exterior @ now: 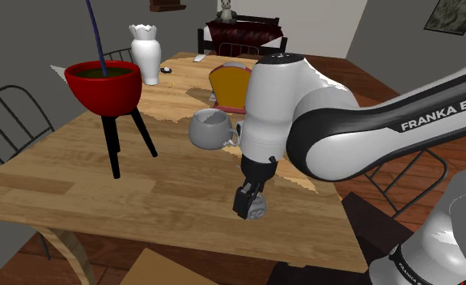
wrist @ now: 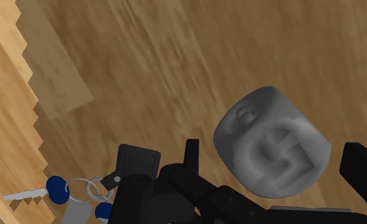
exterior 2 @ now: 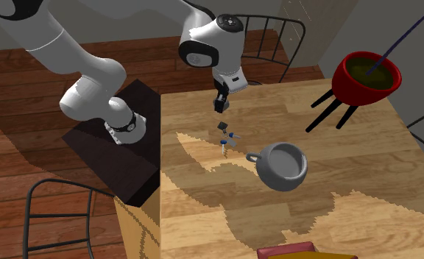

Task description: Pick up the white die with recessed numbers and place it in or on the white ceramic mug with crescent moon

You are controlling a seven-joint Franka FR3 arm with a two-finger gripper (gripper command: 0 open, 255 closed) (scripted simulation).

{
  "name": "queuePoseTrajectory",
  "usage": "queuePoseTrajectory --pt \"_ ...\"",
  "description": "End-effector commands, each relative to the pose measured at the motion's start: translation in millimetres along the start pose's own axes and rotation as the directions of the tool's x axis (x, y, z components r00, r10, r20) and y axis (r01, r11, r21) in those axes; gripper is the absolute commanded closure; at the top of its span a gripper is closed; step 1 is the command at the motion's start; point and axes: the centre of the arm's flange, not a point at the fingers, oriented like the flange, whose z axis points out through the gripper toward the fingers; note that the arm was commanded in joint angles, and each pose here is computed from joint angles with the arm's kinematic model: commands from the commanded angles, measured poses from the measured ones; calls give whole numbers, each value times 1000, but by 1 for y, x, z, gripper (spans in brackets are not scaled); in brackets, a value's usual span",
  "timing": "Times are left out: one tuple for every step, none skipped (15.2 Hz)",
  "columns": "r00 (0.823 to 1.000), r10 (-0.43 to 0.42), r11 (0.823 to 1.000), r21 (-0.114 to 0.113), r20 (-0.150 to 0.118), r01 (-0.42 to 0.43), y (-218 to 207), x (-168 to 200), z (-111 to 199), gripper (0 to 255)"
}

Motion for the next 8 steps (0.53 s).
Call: queuePoseTrajectory --pt "1000 0 1000 0 0 0 0 0 0 0" --pt "1000 0 1000 0 0 0 0 0 0 0" --pt "1000 0 1000 0 0 0 0 0 0 0" --pt "1000 0 1000 0 0 0 0 0 0 255" --pt "1000 0 1000 0 0 0 0 0 0 255" --pt "1000 0 1000 0 0 0 0 0 0 255" --pt "1000 0 1000 0 0 0 0 0 0 255" --pt "1000 0 1000 0 0 0 0 0 0 255"
